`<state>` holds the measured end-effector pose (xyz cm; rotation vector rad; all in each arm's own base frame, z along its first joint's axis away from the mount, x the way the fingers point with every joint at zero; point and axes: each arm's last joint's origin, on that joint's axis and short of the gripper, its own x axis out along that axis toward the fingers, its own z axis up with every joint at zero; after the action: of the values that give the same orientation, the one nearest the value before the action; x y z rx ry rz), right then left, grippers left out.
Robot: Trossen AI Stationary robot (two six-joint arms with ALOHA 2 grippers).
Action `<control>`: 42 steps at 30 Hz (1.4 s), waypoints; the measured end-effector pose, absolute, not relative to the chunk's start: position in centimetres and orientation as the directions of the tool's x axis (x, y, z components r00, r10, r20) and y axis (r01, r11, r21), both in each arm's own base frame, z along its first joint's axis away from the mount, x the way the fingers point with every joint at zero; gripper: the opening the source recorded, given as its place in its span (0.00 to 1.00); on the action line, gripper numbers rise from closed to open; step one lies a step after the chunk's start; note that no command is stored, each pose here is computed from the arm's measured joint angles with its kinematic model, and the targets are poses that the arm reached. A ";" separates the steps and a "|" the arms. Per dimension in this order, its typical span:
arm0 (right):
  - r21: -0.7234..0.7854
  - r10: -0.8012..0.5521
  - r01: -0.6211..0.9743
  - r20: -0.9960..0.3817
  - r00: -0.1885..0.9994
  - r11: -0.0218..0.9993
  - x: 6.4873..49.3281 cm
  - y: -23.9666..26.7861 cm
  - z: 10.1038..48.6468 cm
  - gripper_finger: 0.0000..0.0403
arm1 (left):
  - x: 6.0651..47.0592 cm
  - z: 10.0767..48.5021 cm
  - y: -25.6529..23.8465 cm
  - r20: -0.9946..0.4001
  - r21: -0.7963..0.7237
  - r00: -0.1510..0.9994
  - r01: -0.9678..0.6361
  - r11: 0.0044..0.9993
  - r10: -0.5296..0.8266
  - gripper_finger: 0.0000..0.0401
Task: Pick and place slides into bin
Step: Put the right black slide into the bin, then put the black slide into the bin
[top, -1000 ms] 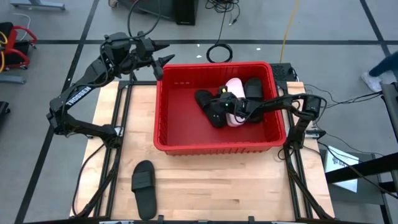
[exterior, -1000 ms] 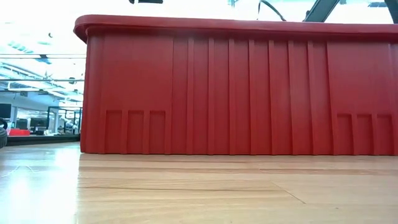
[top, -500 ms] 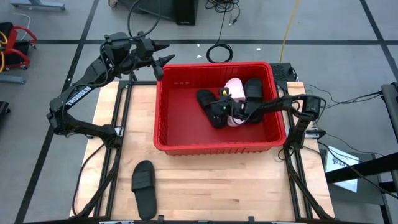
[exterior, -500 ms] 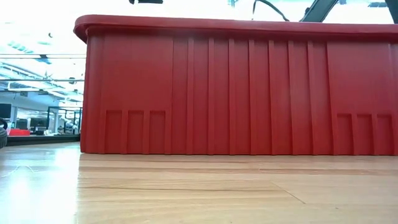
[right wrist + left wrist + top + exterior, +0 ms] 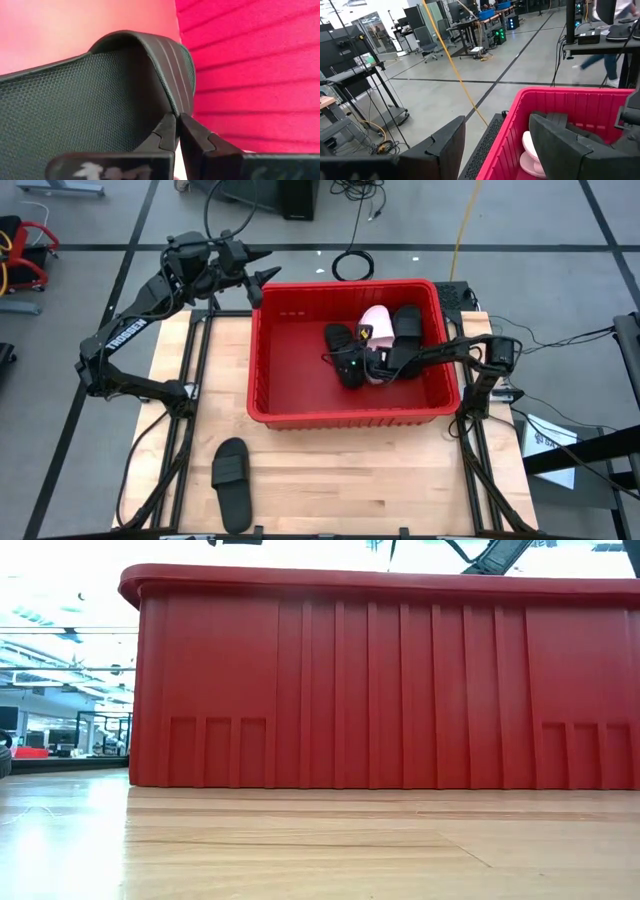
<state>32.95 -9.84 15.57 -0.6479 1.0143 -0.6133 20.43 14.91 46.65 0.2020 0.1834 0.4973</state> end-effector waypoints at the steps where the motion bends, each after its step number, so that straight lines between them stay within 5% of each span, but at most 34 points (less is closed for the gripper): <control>1: -0.734 -0.730 0.168 -0.567 0.382 0.658 33.0 -9.7 15.7 0.00 | 20.4 46.7 14.9 -0.122 0.236 0.864 -0.454 0.859 0.489 0.56; 16: -0.703 -0.745 0.259 -0.580 0.329 0.662 33.1 -9.8 16.3 0.02 | 20.4 46.7 14.9 -0.121 0.233 0.864 -0.455 0.860 0.489 0.56; 35: -0.716 -0.750 0.248 -0.563 0.348 0.652 33.3 -9.9 16.5 0.41 | 20.4 46.7 14.9 -0.122 0.230 0.863 -0.455 0.860 0.489 0.56; 42: -0.712 -0.744 0.249 -0.558 0.368 0.657 33.4 -9.3 16.9 0.48 | 20.4 46.7 14.9 -0.123 0.230 0.863 -0.455 0.860 0.489 0.56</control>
<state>33.42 -9.28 16.92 -0.5758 1.0017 -0.6842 20.42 14.91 46.67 0.1963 0.1805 0.4980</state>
